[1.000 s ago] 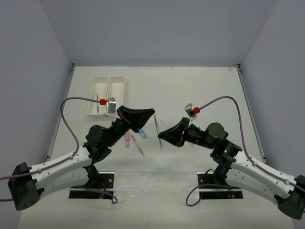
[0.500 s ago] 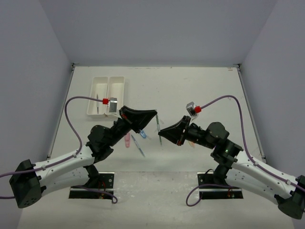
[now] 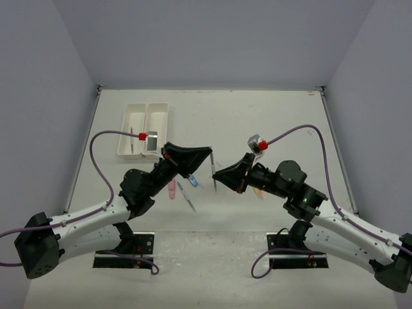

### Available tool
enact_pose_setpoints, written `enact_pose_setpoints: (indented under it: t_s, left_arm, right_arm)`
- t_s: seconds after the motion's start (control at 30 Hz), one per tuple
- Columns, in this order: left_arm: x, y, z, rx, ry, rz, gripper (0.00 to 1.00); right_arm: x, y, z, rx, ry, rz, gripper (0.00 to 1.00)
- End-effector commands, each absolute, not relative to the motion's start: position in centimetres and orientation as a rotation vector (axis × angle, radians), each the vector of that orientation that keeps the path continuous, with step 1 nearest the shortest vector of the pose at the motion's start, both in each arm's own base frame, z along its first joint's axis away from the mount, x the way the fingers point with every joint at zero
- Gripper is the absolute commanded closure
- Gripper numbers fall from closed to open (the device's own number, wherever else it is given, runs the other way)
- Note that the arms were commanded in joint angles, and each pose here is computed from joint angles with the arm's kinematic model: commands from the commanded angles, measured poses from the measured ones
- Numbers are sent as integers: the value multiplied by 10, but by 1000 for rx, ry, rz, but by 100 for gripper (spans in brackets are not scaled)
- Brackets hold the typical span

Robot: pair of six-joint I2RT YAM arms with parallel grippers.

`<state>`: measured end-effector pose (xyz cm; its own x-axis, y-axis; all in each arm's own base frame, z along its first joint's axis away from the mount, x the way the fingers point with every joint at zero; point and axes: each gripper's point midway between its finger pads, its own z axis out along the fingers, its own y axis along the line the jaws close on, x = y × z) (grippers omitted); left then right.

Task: Sort the stationery into containers
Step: Close the pen cap on the pen.

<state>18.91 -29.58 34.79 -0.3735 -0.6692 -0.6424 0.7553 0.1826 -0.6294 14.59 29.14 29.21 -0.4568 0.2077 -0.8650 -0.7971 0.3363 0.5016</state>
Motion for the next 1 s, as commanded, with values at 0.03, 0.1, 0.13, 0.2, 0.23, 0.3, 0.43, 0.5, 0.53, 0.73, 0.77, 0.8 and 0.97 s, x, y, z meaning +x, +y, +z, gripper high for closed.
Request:
enact_pose_setpoints:
  t_s: [0.03,0.1,0.13,0.2,0.23,0.3,0.43,0.5,0.53,0.73,0.77,0.8,0.97]
  left_arm:
    - [181,-315,313,207,1393,-1498,100]
    - [182,-316,313,219,1399,-1483,100]
    - [183,-315,313,214,1401,-1477,100]
    - [184,-314,312,213,1406,-1466,100]
    - [185,-314,311,208,1413,-1459,97]
    - [187,-313,309,199,1431,-1442,79]
    - [188,-312,319,207,1414,-1429,66]
    - [187,-311,325,218,1396,-1430,67]
    - [186,-311,328,226,1388,-1432,76]
    - [171,-313,345,311,1319,-1480,100]
    - [166,-314,350,339,1297,-1494,100]
    - [161,-313,354,364,1274,-1508,100]
    - [150,-311,365,400,1218,-1541,100]
  right_arm:
    - [156,289,366,-485,1379,1310,100]
    - [154,290,366,-491,1378,1319,100]
    - [154,290,367,-489,1375,1320,100]
    - [154,289,368,-487,1371,1319,100]
    - [154,289,368,-493,1374,1317,100]
    - [152,290,365,-508,1383,1317,100]
    - [152,292,357,-522,1405,1319,100]
    - [151,293,355,-529,1412,1321,100]
    - [152,294,353,-531,1417,1321,100]
    - [150,299,349,-565,1430,1331,98]
    - [150,302,346,-581,1442,1335,82]
    - [149,305,344,-598,1451,1339,68]
    - [144,322,337,-671,1472,1404,64]
